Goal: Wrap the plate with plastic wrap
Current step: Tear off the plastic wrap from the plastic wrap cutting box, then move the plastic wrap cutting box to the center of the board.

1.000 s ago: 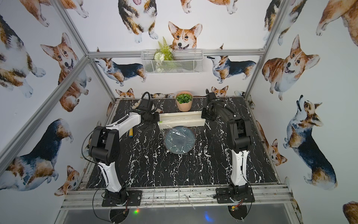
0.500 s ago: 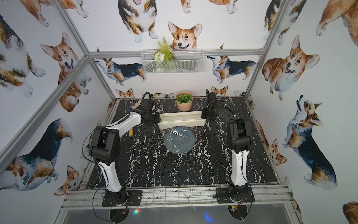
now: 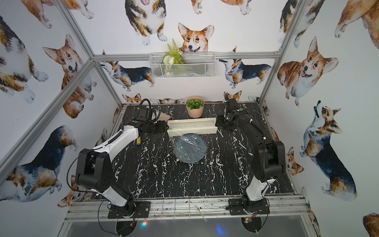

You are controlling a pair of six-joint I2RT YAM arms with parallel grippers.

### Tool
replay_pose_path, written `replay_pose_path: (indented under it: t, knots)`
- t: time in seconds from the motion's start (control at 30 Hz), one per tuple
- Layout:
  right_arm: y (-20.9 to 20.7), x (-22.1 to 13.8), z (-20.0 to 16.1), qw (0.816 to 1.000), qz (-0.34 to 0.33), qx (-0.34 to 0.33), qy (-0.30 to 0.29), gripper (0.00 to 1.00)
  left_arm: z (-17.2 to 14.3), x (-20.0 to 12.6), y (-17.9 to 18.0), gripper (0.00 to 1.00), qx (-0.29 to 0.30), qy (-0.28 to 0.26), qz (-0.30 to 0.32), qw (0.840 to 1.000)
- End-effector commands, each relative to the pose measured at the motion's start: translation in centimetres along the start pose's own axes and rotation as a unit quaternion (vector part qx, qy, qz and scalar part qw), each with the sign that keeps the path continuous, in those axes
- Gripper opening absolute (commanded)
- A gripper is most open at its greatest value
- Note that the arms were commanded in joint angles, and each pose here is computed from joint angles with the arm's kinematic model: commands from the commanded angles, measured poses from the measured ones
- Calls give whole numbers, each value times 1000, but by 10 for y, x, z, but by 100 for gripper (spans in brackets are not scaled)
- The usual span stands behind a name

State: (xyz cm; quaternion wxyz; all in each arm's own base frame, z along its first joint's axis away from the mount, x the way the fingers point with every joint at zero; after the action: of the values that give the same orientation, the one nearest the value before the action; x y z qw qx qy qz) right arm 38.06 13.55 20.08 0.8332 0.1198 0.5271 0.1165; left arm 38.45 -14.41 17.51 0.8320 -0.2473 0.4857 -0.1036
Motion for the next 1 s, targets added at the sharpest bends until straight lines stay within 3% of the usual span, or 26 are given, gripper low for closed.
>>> replay_pose_path:
  t: [0.0, 0.1, 0.27, 0.47, 0.67, 0.73, 0.97]
  knots:
    - [55, 13, -17, 994, 87, -68, 2, 70, -13, 10, -8, 69, -17, 12, -71, 997]
    - [66, 40, -32, 992, 83, -91, 37, 67, -24, 26, 0, 66, -35, 23, -79, 996]
    - [88, 58, -26, 989, 105, -95, 46, 59, -29, 49, 9, 65, -49, 30, -74, 996]
    - [133, 91, -25, 982, 125, -123, 76, 58, -22, 73, 4, 66, -59, 15, -92, 994]
    - [147, 118, -20, 981, 138, -106, 84, 58, -26, 96, 1, 63, -58, 24, -98, 993]
    - [153, 125, -14, 981, 150, -92, 76, 57, -28, 99, 0, 56, -55, 20, -98, 993]
    - [174, 146, -1, 982, 171, -56, 64, 53, -43, 106, 2, 15, -55, 37, -94, 993]
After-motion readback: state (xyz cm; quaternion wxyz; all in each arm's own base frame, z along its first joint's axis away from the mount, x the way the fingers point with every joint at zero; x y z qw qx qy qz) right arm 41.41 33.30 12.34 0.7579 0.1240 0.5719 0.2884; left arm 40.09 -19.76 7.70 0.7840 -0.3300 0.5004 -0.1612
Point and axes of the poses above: each gripper's point midway between its finger pads, its own x axis out along the fingers, its own y axis along the line the jaws close on, z = x × y, the point moved 4 cm from there along -x, back along the fingers, and after that the axes turned 8 degrees about -x, right-handed, at the moved point
